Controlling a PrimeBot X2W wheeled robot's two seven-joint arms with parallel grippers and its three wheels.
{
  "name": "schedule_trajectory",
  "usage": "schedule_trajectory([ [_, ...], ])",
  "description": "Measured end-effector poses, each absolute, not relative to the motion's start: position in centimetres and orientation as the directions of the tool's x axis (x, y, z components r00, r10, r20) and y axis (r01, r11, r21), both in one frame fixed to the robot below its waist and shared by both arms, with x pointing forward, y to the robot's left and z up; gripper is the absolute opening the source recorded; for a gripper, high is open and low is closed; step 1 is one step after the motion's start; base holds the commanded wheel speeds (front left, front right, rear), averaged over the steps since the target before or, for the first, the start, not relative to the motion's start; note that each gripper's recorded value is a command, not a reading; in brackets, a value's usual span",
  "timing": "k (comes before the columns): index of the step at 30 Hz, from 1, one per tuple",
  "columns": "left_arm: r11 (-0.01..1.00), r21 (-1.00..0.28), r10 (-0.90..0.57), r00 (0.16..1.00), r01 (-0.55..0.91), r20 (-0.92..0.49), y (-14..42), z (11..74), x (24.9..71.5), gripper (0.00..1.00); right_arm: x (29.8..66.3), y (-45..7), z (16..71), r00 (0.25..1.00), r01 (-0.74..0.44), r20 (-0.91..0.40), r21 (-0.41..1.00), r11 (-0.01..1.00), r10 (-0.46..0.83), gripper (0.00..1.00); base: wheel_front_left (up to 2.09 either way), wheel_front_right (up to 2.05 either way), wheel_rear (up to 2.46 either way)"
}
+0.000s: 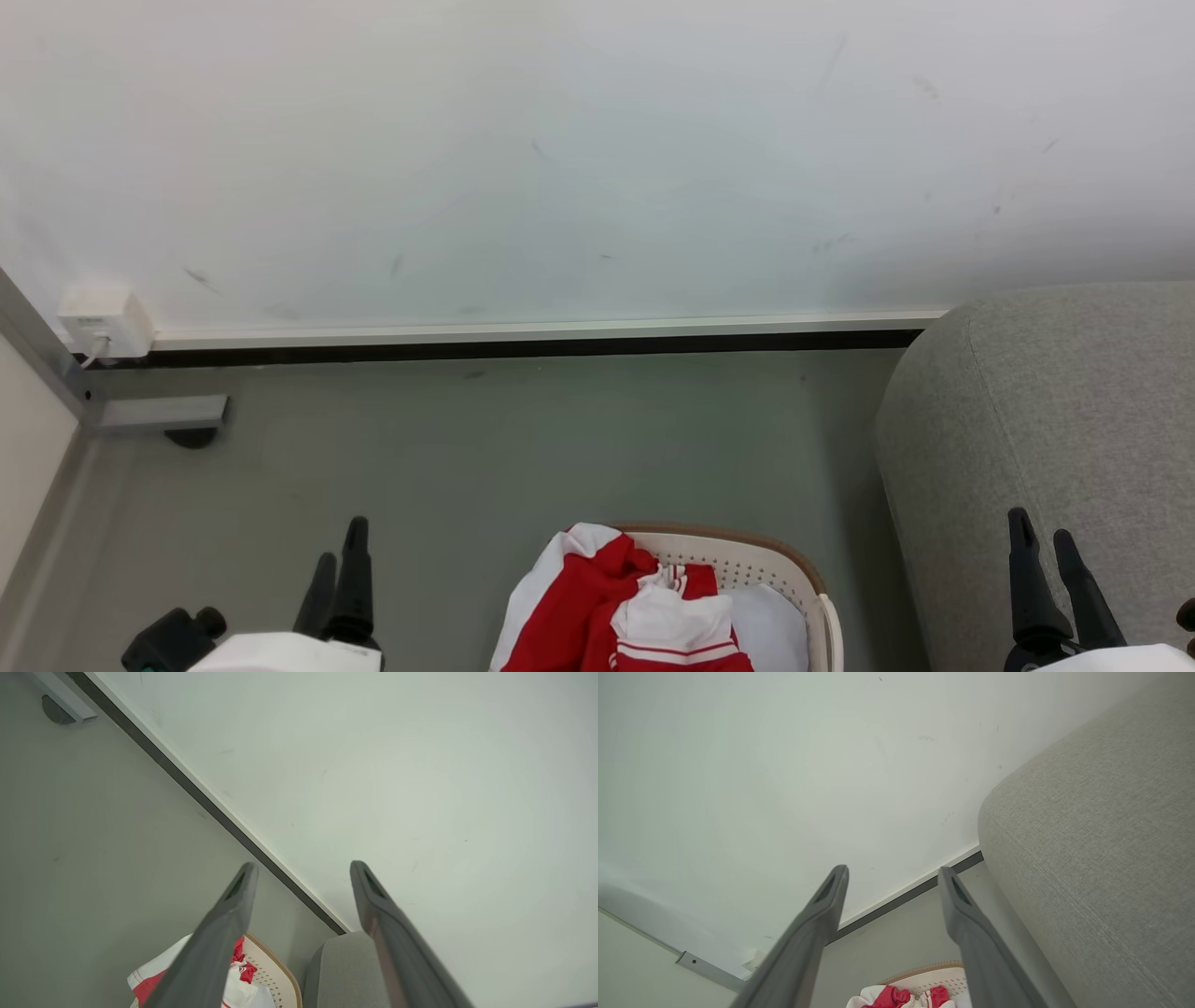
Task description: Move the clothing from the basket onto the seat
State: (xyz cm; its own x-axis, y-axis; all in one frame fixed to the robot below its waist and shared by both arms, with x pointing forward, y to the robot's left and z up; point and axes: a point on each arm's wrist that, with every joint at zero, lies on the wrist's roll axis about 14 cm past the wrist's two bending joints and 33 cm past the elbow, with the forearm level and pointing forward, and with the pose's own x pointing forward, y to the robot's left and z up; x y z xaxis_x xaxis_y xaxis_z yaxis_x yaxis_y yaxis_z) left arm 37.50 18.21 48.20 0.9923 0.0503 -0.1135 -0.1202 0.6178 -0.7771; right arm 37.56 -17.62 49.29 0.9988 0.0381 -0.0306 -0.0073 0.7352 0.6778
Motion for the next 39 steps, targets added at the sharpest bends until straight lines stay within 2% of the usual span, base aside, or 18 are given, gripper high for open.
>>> schedule_trajectory([
  [14,0.749,-0.656,0.051,0.995,-0.094,-0.085,17.8,48.5,37.4,1.00,37.3,-17.4,49.2,0.999,-0.031,-0.017,0.537,0.843,0.047,1.00,0.00,0.00,0.00],
  [39,0.918,-0.396,0.009,1.000,-0.015,-0.018,16.5,49.3,37.3,1.00,36.9,-17.9,48.7,0.999,-0.029,-0.008,0.349,0.937,0.034,1.00,0.00,0.00,0.00],
])
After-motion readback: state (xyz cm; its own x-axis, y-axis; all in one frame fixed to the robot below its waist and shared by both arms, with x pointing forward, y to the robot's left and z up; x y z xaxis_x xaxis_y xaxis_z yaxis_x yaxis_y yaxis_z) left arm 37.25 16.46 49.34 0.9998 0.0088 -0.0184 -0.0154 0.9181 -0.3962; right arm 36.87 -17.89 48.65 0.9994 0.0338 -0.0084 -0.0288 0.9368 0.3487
